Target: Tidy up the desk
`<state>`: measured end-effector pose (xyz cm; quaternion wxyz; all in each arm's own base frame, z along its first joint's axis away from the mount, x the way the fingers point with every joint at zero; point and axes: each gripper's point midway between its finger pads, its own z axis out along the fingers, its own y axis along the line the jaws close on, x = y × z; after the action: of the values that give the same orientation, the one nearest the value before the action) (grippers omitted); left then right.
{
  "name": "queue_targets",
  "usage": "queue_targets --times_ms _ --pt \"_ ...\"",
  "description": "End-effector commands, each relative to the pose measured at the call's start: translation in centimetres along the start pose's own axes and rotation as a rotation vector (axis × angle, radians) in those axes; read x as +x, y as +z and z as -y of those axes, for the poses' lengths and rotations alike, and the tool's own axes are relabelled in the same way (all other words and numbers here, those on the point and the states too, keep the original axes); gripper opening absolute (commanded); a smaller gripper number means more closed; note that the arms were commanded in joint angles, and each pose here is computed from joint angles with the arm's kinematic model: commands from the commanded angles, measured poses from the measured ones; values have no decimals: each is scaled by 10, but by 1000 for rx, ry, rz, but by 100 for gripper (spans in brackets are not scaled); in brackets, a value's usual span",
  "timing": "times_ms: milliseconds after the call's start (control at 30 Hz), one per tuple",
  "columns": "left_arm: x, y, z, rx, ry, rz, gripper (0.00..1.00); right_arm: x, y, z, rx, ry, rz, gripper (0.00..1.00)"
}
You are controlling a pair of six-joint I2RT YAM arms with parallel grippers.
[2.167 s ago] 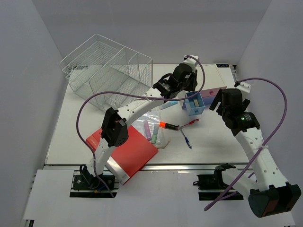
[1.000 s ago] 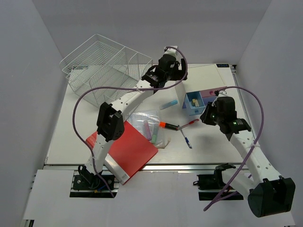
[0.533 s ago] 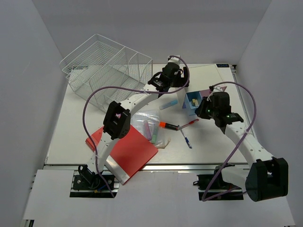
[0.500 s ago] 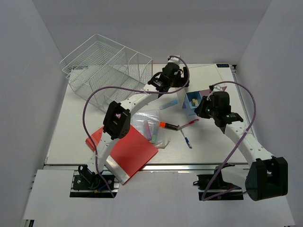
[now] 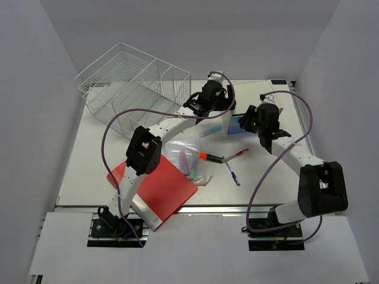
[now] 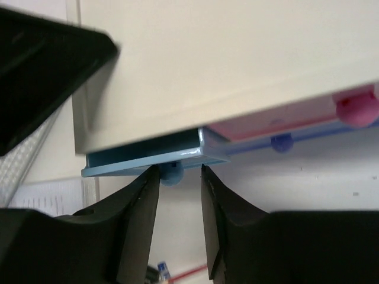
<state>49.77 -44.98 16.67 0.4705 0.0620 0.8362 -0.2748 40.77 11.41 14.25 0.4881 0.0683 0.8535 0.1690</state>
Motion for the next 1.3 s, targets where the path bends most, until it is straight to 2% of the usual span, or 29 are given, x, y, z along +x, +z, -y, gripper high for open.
queue_targets --times_ms 0,133,300,433,533,633,800,1033,1133,1267 --pt "54 -13 -30 -99 73 -197 93 -59 13 -12 -12 10 192 41" --pt "58 -13 -34 -112 79 -205 92 -66 22 -15 -24 20 214 44" --pt "55 -14 -37 -132 85 -199 92 -79 10 -11 20 -4 232 49" --pt "51 -17 -41 -164 84 -192 93 -65 -10 -2 58 -58 158 54" --pt "50 -16 -40 -155 80 -192 93 -54 -22 27 147 -120 84 67" --pt "53 -16 -41 -162 81 -197 93 -50 -30 61 224 -143 25 68" --pt "53 -15 -40 -156 78 -196 93 -45 -14 81 168 -193 -50 68" --pt "56 -15 -40 -157 77 -206 93 -70 20 77 107 -268 -81 64" --pt "58 -15 -42 -161 82 -212 93 -82 28 72 89 -271 -59 58" --pt "58 -15 -43 -166 83 -211 93 -87 35 75 105 -250 -56 44"
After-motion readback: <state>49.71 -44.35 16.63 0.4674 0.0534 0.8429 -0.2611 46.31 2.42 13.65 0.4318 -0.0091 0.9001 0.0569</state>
